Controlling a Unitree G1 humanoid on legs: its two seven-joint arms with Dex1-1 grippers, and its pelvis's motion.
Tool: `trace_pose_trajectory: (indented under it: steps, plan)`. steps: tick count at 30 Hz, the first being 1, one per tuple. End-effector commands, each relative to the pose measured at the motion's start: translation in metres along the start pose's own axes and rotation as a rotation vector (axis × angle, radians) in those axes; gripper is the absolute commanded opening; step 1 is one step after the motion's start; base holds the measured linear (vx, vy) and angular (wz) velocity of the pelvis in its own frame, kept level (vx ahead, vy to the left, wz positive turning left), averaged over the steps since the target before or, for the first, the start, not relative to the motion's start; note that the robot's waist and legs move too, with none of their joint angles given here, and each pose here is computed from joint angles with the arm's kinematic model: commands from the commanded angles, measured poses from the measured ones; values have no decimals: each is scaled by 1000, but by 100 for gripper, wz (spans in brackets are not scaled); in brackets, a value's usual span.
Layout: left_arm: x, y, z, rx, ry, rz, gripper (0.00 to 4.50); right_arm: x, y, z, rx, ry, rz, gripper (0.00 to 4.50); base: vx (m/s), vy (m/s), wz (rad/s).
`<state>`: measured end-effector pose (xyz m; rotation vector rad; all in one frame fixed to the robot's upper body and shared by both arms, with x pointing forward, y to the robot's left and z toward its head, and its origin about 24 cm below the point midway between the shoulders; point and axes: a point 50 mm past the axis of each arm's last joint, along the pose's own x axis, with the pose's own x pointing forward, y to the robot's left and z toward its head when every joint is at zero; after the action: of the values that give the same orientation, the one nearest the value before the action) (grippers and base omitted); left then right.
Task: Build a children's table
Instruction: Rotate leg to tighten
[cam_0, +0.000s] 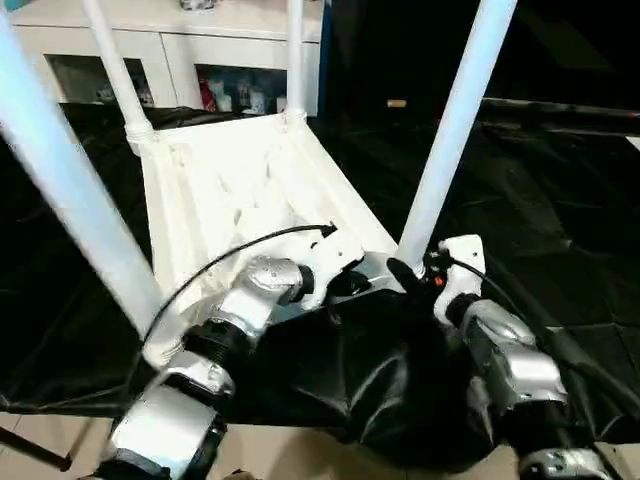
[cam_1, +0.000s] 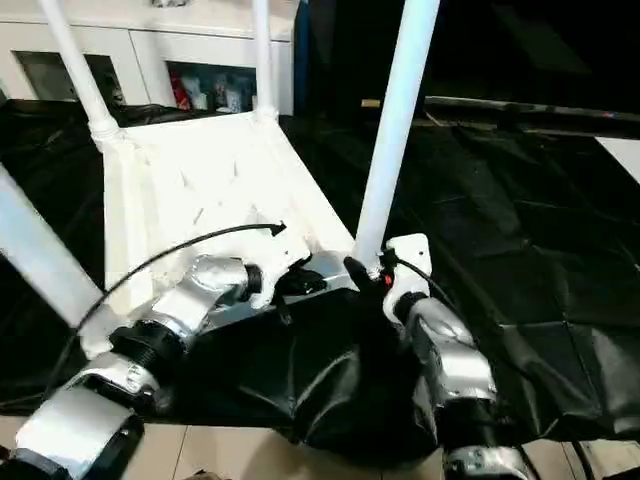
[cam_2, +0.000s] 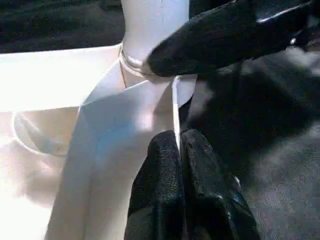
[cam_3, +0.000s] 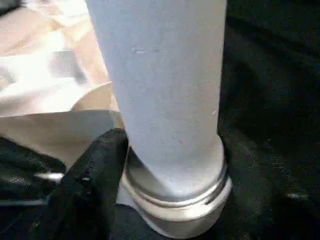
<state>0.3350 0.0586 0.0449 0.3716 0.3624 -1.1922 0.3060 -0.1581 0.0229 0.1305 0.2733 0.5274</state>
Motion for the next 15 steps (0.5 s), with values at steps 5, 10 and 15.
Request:
trace_pose_trajectory:
  steps: [5,10,15]
  plan:
    - [-11,-14,1,55,-44,-222,0,-6,12,6,-133,77,322,375,0,0,0]
    - [-33,-15,-11,67,-22,-337,0,-25,7,15,-257,116,509,375,0,0,0]
    - [-48,-15,-16,49,-16,-395,0,-32,7,15,-271,155,611,375,0,0,0]
